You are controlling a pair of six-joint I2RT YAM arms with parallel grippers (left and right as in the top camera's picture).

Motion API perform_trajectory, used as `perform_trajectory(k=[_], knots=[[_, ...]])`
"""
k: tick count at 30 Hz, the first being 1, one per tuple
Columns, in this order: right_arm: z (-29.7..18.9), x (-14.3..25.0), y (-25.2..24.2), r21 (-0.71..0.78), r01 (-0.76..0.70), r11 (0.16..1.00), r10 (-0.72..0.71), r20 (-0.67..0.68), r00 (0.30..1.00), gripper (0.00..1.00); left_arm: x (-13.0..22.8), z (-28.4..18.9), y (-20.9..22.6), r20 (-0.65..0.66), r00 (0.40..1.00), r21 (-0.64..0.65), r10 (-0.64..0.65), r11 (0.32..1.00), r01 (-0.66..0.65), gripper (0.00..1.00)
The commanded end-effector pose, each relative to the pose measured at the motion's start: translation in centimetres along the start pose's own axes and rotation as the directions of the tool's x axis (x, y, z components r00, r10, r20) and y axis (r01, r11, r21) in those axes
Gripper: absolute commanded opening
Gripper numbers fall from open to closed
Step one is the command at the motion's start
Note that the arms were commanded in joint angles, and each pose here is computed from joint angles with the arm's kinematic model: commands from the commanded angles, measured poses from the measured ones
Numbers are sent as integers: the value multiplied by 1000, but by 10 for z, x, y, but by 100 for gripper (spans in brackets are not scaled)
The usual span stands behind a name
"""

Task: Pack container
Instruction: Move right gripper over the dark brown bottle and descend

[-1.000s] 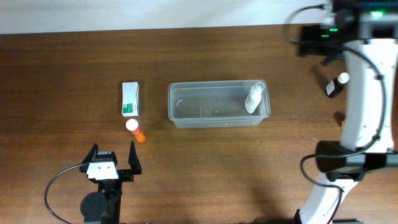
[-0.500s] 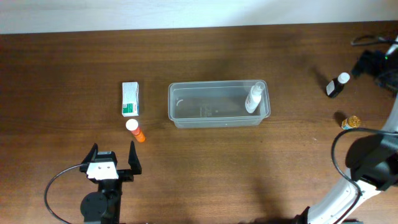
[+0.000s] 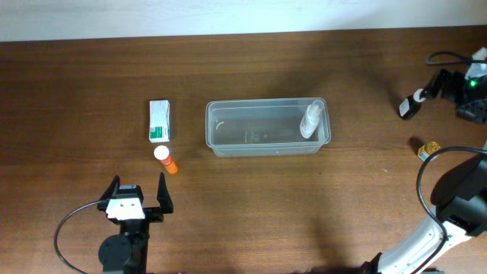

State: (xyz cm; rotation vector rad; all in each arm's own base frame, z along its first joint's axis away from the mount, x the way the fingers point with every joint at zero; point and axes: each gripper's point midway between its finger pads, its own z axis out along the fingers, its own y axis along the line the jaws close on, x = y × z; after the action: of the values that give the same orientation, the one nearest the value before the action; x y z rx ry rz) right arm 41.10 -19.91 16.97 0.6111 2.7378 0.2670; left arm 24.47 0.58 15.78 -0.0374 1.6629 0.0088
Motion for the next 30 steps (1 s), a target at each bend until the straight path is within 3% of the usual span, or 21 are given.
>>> perform_trajectory(k=[1, 8, 15, 30], knots=[[4, -14, 21, -58, 192, 980, -189, 62, 980, 98, 1, 0, -1, 2, 1000, 6, 15, 1000, -15, 99], [5, -32, 11, 45, 215, 976, -219, 115, 969, 98, 1, 0, -1, 2, 1000, 6, 15, 1000, -15, 99], [20, -33, -4, 107, 209, 972, -218, 80, 973, 99, 1, 0, -1, 2, 1000, 6, 15, 1000, -15, 99], [79, -39, -5, 79, 351, 933, -354, 29, 935, 97, 1, 0, -1, 2, 1000, 6, 15, 1000, -15, 99]])
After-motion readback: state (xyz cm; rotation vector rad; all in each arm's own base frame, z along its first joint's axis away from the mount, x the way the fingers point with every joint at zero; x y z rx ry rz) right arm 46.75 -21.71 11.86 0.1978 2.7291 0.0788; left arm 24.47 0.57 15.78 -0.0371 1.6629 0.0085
